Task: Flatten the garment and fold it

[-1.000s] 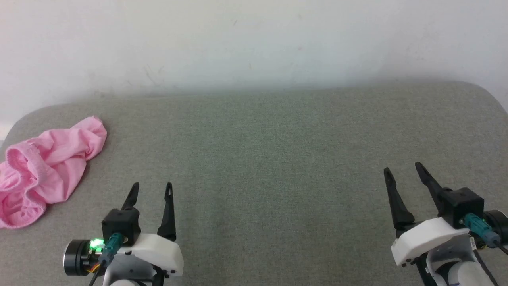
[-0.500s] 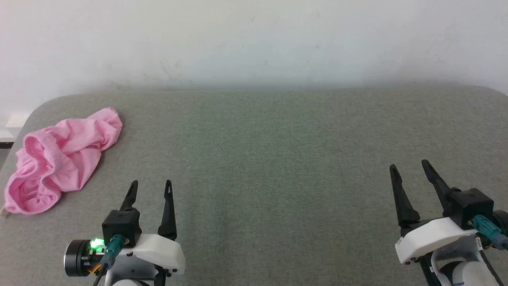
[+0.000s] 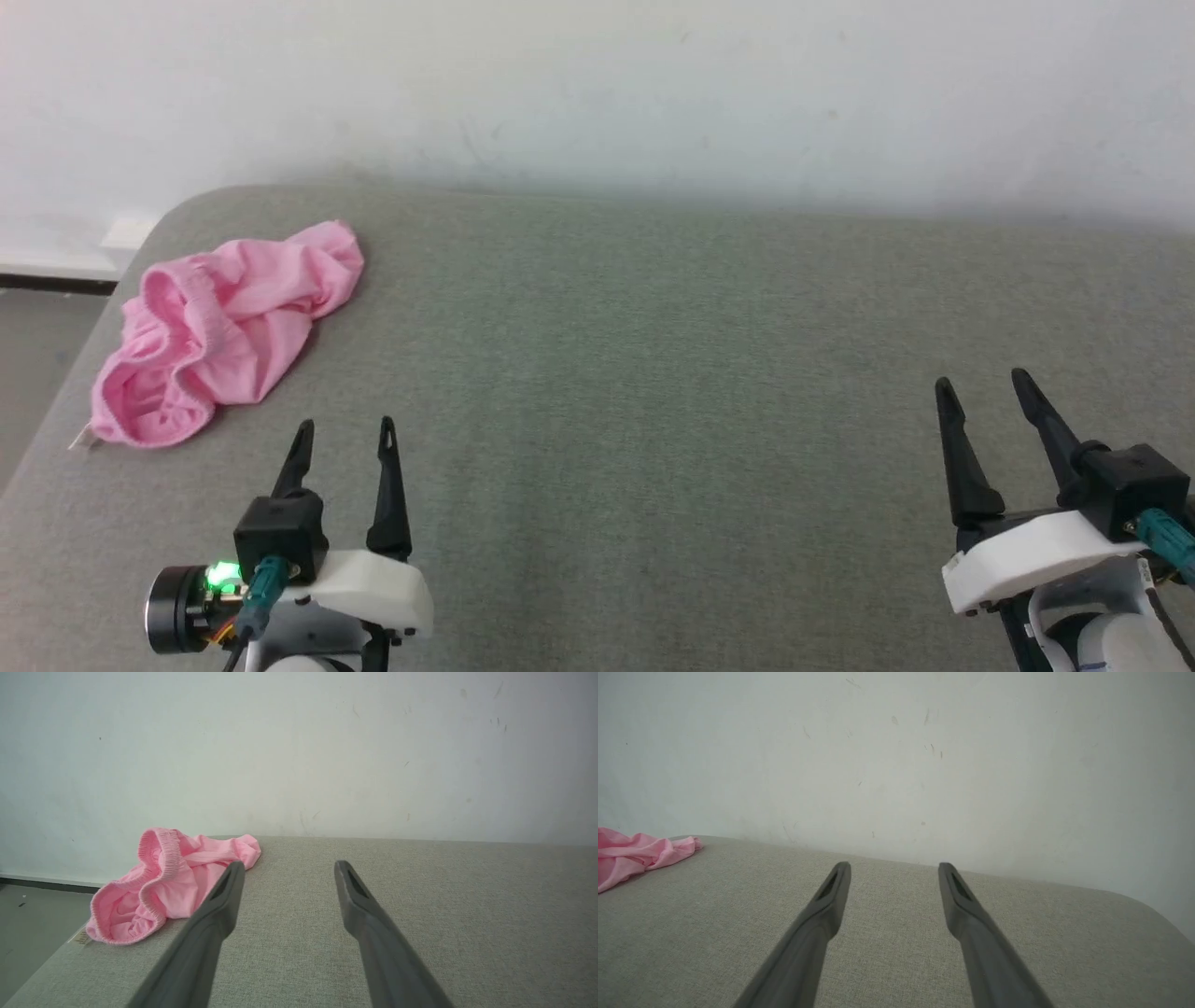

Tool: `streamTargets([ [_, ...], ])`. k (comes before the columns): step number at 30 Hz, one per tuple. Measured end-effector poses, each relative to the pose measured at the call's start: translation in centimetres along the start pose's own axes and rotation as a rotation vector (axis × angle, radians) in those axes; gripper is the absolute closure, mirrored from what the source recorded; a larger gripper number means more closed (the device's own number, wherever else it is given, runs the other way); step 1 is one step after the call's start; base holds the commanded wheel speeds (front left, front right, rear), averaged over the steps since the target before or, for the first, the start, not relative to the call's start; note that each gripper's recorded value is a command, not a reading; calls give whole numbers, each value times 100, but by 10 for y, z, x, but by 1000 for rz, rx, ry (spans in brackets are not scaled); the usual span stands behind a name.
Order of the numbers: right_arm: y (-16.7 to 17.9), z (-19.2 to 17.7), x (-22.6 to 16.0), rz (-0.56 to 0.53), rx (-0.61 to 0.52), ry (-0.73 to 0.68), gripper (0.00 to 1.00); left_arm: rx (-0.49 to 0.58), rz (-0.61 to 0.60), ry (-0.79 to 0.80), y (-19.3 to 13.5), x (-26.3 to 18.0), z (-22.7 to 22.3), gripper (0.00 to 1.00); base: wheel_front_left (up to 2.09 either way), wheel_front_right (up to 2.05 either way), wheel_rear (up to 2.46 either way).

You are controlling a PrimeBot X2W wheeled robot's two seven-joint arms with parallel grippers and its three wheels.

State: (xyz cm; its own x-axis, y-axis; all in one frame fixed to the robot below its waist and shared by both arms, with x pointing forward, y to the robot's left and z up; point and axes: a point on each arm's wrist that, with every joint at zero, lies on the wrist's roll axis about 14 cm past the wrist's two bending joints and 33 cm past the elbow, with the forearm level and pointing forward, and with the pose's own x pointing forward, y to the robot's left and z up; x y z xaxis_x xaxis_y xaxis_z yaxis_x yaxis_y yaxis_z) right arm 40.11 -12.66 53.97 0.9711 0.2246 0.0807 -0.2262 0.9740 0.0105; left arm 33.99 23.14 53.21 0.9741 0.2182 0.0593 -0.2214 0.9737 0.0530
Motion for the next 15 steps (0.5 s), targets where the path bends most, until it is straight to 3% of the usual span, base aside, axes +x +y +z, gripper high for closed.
streamTargets([
  [15, 34, -1, 24, 100, 37, -27, 0, 13, 160, -13, 46, -22, 1, 0, 0, 0, 0],
])
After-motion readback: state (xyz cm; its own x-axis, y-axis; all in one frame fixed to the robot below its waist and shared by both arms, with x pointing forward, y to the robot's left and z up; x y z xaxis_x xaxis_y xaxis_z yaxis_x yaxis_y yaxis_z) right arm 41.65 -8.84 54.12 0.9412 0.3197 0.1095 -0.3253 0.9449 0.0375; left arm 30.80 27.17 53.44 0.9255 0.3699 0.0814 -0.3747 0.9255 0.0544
